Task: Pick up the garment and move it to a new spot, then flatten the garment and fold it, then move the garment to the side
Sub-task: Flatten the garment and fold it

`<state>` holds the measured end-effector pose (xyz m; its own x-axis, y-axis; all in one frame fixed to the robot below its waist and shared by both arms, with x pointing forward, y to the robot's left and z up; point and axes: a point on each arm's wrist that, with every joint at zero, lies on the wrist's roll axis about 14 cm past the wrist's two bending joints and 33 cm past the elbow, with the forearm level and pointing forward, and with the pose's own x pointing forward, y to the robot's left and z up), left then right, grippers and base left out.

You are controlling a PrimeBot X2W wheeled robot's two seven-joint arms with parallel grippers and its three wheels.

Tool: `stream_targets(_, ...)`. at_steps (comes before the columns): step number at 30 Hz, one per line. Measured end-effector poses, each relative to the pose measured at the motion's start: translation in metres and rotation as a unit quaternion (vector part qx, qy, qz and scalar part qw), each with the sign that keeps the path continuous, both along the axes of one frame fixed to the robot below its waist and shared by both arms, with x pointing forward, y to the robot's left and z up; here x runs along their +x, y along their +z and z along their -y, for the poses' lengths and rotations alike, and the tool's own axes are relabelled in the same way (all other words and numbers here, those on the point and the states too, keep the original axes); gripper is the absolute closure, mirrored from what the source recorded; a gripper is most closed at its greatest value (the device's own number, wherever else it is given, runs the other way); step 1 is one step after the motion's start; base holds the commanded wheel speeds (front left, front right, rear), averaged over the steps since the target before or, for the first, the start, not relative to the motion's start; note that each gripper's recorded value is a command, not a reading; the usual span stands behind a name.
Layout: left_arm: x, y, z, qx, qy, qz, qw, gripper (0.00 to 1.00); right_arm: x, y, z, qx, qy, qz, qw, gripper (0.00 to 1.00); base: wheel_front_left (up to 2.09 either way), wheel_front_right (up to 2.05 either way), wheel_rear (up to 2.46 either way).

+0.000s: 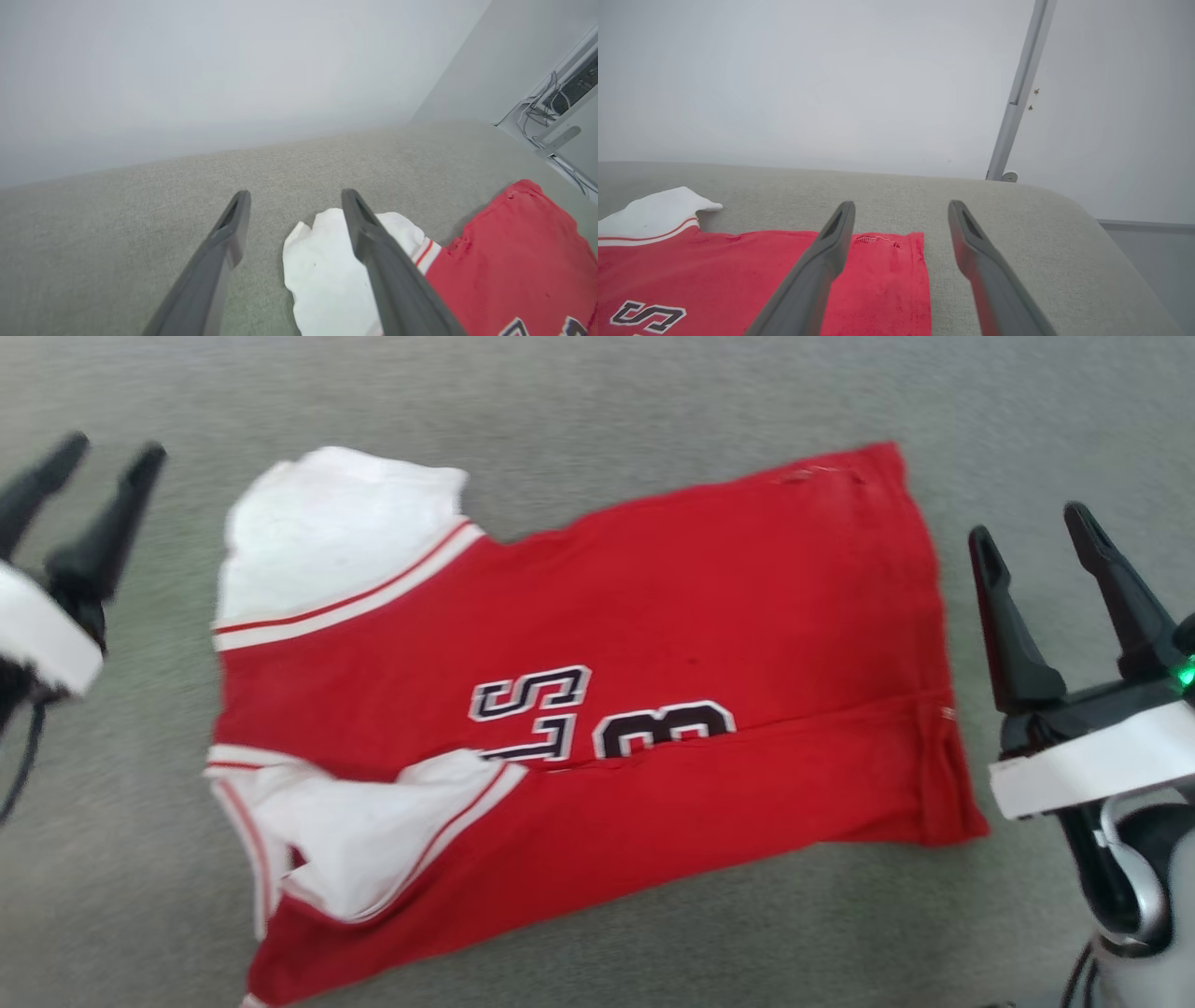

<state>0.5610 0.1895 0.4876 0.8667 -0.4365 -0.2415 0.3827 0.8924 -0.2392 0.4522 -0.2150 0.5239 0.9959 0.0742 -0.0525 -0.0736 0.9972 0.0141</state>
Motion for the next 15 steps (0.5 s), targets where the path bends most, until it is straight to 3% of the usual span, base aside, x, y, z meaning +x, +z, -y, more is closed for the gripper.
stream_targets(5,0.033,-0.033,0.015,0.063,-0.022,-0.065,0.996,0.0,-0.006,-0.005,0.015,0.002,-0.031,0.007,0.999,0.0,0.0,0.0,0.0)
stream_targets(10,0.028,-0.088,0.02,0.134,-0.06,-0.209,0.967,0.0,-0.013,-0.02,0.027,0.001,-0.053,-0.014,0.999,0.0,0.0,0.0,0.0)
stream_targets(15,0.022,-0.104,0.029,0.13,-0.078,-0.284,0.947,0.0,-0.015,-0.029,0.03,0.003,-0.06,-0.027,0.998,0.0,0.0,0.0,0.0)
